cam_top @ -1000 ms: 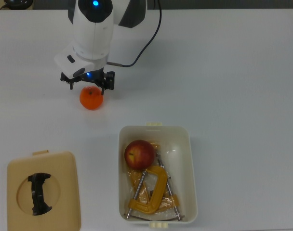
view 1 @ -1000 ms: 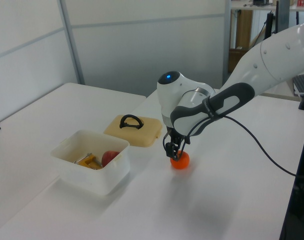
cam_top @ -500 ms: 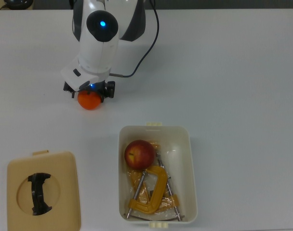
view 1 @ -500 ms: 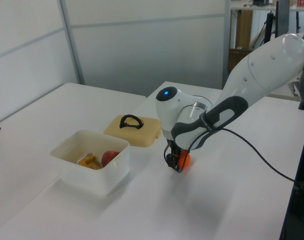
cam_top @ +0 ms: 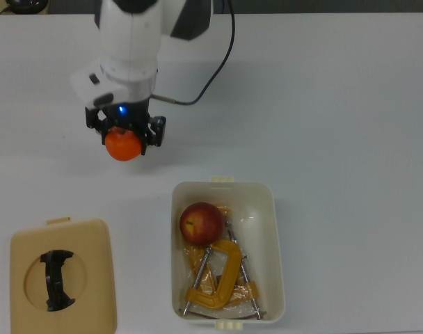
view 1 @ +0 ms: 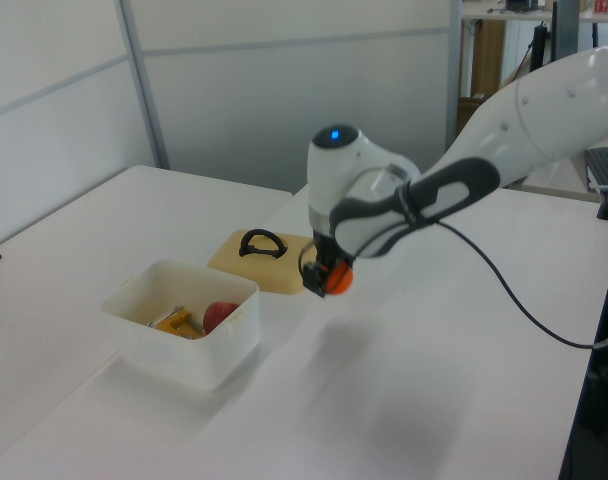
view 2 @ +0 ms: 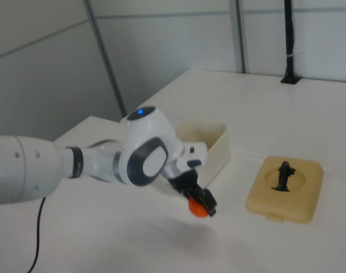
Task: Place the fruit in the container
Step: 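Lift the tangerine, carry it over the container, and release it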
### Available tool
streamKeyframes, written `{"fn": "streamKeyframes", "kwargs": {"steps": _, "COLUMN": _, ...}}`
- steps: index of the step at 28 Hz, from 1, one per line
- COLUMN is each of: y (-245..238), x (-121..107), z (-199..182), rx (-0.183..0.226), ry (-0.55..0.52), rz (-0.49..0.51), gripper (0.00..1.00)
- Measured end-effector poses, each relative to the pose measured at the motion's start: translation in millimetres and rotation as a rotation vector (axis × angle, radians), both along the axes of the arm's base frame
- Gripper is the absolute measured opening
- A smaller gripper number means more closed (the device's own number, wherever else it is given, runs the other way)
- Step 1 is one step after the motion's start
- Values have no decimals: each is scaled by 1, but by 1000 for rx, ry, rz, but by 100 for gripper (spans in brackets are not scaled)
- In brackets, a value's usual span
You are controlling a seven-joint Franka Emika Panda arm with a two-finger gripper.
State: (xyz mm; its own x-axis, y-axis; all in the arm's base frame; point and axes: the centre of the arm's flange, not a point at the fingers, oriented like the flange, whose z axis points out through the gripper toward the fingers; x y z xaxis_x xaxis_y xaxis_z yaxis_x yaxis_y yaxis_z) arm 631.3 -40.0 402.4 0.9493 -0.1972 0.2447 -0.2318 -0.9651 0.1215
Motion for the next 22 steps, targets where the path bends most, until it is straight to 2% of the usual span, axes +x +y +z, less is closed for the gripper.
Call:
{"fn": "streamKeyframes", "kwargs": {"steps": 6, "y": 20, "x": 7, "z": 85, "rx": 116, "ry": -152, "rz": -88, "gripper": 81}}
{"fn": "streamKeyframes", "kwargs": {"steps": 9, "y": 45, "x": 12, "z": 100, "rx": 151, "ry": -189, "rz": -136, "gripper": 81}}
{"fn": "streamKeyframes", "kwargs": {"steps": 13, "y": 96, "x": 23, "z": 98, "rx": 202, "ry": -232, "rz": -198, "gripper": 81}}
{"fn": "streamKeyframes", "kwargs": {"steps": 16, "y": 132, "x": 35, "z": 83, "rx": 218, "ry": -282, "rz": -238, "gripper": 81}}
{"fn": "streamKeyframes", "kwargs": {"steps": 22, "y": 162, "x": 59, "z": 48, "rx": 178, "ry": -331, "rz": -317, "gripper": 81}}
